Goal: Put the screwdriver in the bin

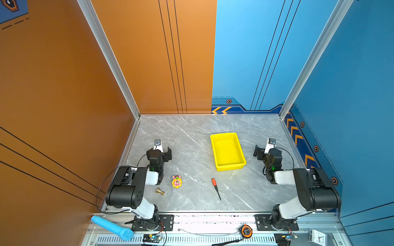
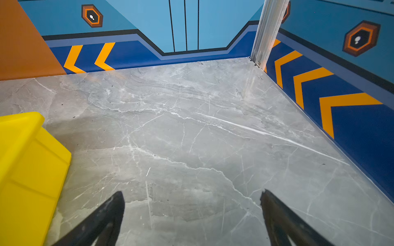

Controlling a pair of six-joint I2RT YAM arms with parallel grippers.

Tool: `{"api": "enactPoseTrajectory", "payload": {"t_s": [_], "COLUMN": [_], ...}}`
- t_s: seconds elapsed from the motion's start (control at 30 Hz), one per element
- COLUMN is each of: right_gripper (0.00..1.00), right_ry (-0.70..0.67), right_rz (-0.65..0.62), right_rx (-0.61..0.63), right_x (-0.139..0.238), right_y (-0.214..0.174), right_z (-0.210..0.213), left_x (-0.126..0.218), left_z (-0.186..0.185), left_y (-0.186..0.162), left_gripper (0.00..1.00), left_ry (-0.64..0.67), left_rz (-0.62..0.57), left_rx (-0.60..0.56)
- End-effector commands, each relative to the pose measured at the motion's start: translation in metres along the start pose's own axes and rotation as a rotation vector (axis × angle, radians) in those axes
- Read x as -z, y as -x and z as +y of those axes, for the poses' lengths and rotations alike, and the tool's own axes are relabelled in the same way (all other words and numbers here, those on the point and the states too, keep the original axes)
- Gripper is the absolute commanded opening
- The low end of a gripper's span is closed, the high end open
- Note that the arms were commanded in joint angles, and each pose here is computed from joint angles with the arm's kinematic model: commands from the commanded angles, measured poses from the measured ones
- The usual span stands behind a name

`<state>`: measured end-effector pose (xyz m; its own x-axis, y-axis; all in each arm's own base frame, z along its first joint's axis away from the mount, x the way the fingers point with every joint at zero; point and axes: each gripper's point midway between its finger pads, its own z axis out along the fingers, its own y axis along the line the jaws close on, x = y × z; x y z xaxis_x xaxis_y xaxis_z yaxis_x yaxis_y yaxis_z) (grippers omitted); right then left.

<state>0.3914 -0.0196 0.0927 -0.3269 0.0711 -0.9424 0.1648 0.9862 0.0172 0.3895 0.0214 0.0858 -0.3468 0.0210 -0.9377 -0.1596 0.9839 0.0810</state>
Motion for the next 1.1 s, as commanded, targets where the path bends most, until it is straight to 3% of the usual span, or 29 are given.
{"api": "enactPoseTrajectory", "payload": {"t_s": [0.0, 1.07], "right_gripper": [1.0, 1.0], "right_ry": [-0.016, -0.016], "right_rz": [-0.01, -0.011], "right_rx": [0.011, 0.011], "right_x": [-0.0009, -0.0009], "right_y": [0.0014, 0.0017], "right_z": [-0.0012, -0.0013], "left_x": [-0.0026, -0.0033], "left_z": [-0.0031, -0.0079], "left_y": [0.0063, 0.0068], "left_gripper": [0.98, 0.98], "left_ry": [-0.023, -0.045], "left_rz": [-0.007, -0.007], "left_rx": [0.011, -0.004]}}
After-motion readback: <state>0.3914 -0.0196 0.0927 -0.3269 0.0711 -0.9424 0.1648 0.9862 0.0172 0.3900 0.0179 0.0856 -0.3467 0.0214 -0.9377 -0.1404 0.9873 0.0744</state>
